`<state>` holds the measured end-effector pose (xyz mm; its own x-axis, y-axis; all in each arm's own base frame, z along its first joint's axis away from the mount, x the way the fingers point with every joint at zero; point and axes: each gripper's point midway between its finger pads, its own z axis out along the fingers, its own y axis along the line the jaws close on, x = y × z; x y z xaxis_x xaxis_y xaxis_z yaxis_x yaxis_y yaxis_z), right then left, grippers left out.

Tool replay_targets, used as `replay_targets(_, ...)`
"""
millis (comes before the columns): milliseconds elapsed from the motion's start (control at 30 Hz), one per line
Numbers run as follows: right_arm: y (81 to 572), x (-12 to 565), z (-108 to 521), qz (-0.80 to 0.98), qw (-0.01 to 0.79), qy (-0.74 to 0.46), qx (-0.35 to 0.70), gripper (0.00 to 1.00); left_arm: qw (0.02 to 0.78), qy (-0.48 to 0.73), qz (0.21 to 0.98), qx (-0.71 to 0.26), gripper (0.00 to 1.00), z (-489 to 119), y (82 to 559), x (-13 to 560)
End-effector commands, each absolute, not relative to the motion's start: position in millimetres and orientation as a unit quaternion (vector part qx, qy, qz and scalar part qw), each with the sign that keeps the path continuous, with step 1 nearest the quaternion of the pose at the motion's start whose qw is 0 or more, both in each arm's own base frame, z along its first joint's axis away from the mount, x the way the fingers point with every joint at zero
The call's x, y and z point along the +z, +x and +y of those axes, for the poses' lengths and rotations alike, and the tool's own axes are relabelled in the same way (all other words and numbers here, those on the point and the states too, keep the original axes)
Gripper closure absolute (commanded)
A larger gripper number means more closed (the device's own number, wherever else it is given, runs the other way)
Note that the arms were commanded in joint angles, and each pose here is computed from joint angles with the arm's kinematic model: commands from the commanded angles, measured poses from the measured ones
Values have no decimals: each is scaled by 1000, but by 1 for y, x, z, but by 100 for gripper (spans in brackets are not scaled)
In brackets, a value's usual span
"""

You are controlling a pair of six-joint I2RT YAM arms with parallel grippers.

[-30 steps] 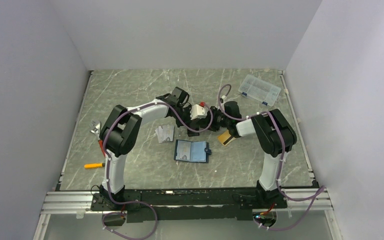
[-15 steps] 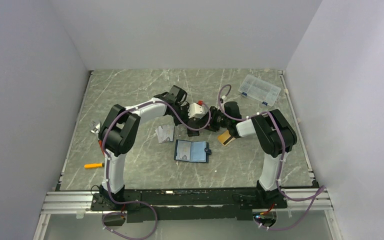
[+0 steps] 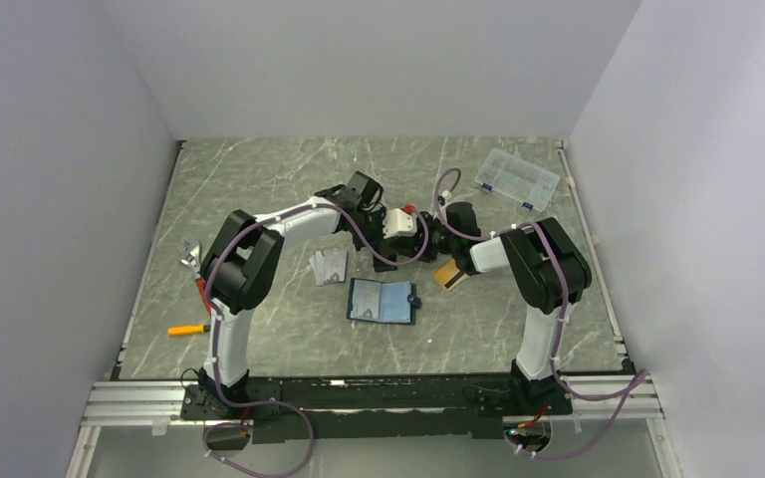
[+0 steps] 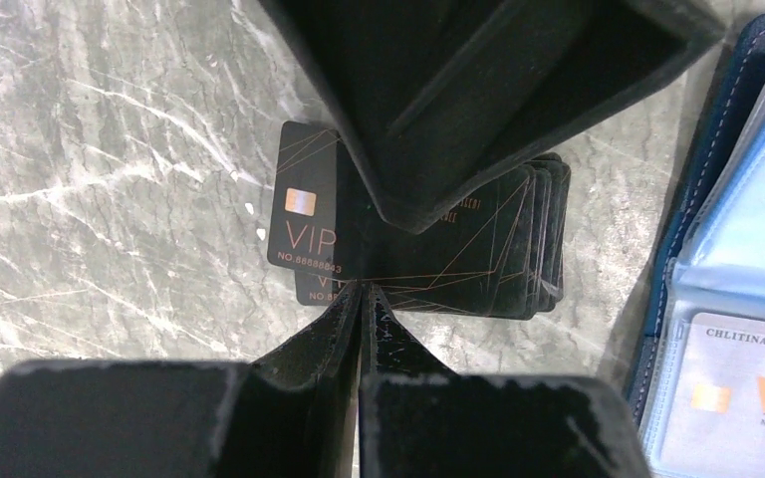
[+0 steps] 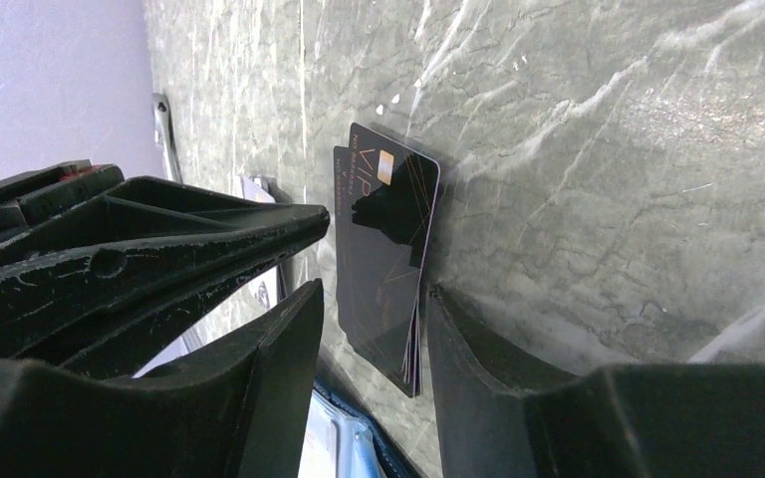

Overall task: Put the credit cards into the card holder
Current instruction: Pick up the credit card from the storage box.

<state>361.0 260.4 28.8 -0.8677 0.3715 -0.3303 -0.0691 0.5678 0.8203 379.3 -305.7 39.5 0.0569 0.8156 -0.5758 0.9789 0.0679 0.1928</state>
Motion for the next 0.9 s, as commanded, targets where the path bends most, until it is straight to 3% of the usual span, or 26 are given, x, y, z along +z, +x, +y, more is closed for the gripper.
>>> replay_targets(0, 352, -1, 246, 876, 226, 120, 408, 54, 294, 676, 663, -133, 92, -311, 386, 42)
replay_targets(367, 347, -5, 247, 870, 218, 140, 419, 55, 283, 713, 636, -86, 92, -316, 379, 22)
replay_targets(867, 340, -3, 243, 852, 224, 166, 444, 56, 238, 712, 639, -171, 94, -328, 340, 12)
